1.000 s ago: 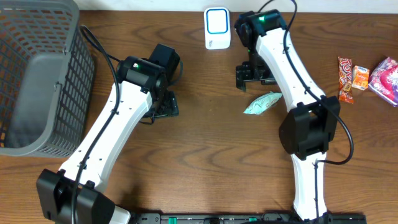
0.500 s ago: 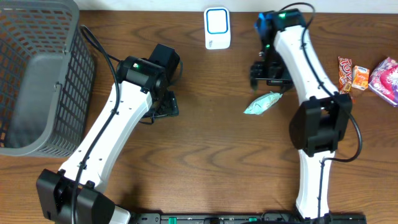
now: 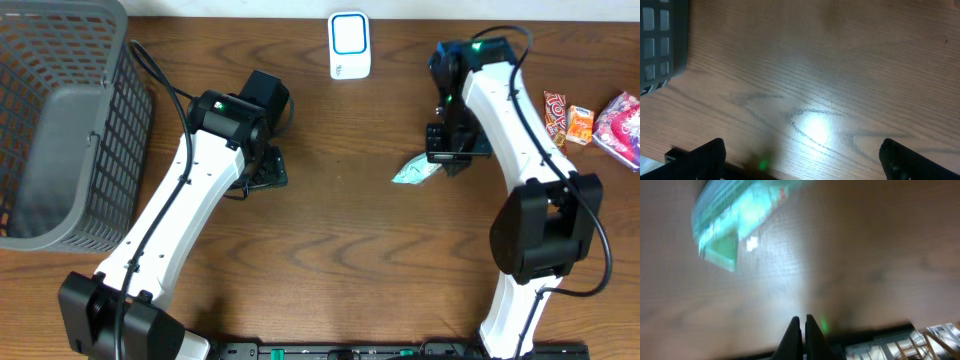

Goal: Scan the item barcode

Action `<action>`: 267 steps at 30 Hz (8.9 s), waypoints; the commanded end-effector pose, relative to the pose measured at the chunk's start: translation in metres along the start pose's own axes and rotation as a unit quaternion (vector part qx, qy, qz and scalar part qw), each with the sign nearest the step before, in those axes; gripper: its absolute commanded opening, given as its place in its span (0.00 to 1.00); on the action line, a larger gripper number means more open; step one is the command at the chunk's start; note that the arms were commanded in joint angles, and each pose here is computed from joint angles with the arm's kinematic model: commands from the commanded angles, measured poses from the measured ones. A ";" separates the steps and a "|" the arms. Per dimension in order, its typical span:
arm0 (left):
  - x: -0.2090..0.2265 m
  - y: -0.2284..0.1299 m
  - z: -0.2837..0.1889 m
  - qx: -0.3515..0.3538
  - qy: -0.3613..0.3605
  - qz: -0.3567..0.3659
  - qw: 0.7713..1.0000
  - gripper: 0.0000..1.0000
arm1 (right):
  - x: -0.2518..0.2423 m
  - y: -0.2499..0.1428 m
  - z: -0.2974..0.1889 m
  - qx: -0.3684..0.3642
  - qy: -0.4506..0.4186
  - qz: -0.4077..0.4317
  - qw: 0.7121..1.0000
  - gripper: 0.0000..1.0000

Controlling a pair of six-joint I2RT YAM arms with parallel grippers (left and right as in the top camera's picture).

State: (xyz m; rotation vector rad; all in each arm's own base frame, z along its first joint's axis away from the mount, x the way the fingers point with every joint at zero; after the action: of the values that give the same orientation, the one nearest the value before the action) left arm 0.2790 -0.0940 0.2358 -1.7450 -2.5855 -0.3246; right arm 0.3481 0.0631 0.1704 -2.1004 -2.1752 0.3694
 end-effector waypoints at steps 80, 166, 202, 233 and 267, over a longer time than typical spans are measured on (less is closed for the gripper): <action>0.001 0.001 0.002 -0.001 0.010 -0.005 1.000 0.98 | -0.080 0.088 0.001 -0.219 -0.016 -0.040 0.975 0.81; 0.001 0.001 0.002 -0.001 0.010 -0.005 1.000 0.98 | -0.015 0.057 0.053 -0.128 -0.005 0.024 0.992 0.56; 0.001 0.001 0.002 -0.001 0.010 -0.005 1.000 0.98 | 0.110 0.157 -0.097 -0.499 0.372 0.091 0.778 0.01; 0.001 0.001 0.002 -0.001 0.010 -0.005 1.000 0.98 | -0.016 0.197 -0.113 -0.491 0.189 0.171 0.833 0.01; 0.001 0.001 0.002 -0.001 0.010 -0.005 1.000 0.98 | -0.238 0.046 -0.040 -0.208 0.105 0.282 0.931 0.99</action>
State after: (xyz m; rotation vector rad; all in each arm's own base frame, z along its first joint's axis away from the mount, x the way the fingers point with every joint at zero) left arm 0.2790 -0.0940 0.2358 -1.7450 -2.5855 -0.3246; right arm 0.4150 -0.1878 0.1891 -2.8816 -1.6312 -0.0484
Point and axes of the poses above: each gripper's point midway between its finger pads, its own z axis out along the fingers, its own x axis along the line the jaws close on, y = z × x, the point moved 7 cm from there along -z, back along the fingers, and after that the axes turned 9 degrees about -z, right-handed, at the moved point
